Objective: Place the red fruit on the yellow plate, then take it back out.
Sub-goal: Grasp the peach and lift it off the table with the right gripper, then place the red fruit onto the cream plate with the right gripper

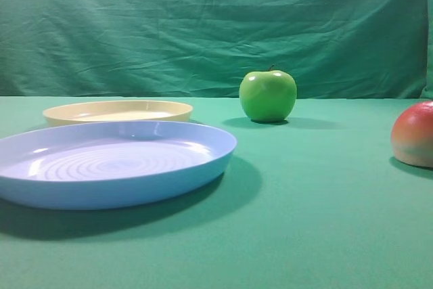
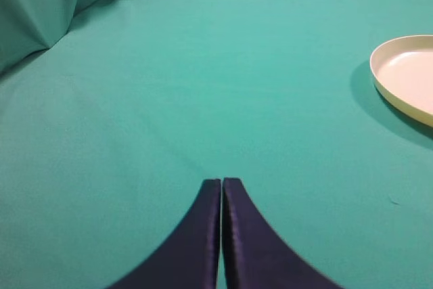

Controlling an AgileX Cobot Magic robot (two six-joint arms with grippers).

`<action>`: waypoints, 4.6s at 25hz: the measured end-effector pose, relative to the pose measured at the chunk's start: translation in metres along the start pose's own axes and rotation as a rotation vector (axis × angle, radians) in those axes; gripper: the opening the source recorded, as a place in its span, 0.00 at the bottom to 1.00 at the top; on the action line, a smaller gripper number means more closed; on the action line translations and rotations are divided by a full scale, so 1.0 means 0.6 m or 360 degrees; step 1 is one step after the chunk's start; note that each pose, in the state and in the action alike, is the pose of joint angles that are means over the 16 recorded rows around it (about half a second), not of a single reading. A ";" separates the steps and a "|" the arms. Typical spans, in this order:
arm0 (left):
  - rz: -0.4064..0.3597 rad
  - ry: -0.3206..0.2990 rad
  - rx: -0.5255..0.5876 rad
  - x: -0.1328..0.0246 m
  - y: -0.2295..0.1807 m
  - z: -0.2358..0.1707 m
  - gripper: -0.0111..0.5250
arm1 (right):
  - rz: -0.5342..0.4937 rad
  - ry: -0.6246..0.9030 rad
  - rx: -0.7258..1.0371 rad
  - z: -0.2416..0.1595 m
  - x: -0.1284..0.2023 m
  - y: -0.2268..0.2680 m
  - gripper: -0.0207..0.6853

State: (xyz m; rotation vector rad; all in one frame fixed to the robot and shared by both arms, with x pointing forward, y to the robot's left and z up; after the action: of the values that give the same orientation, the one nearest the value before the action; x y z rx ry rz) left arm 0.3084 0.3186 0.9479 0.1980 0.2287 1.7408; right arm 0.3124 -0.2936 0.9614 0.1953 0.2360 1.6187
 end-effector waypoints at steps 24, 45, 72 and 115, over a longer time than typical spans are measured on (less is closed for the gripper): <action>0.0000 0.0000 0.0000 0.000 0.000 0.000 0.02 | 0.0424 0.0156 0.0735 0.219 0.044 0.003 0.03; 0.0000 0.0000 0.0000 0.000 0.000 0.000 0.02 | 0.0694 0.0486 0.1360 0.159 0.130 -0.127 0.45; 0.0000 0.0000 0.0000 0.000 0.000 0.000 0.02 | 0.0418 0.0426 0.1728 0.026 0.170 -0.335 0.81; 0.0000 0.0000 0.0000 0.000 0.000 0.000 0.02 | 0.1349 0.1055 0.1009 0.146 0.585 -0.503 0.32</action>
State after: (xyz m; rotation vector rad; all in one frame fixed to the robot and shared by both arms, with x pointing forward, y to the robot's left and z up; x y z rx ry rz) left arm 0.3084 0.3186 0.9479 0.1980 0.2287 1.7408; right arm 0.6048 0.0762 0.9584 0.2516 1.3244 2.3678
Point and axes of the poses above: a point on each arm's last joint axis where the gripper is mounted, y pointing back along that axis away from the gripper, x along the wrist's bending axis when the last joint is at zero, z = x × y, the point moved 2 cm from there along -y, pointing out along that axis toward the gripper
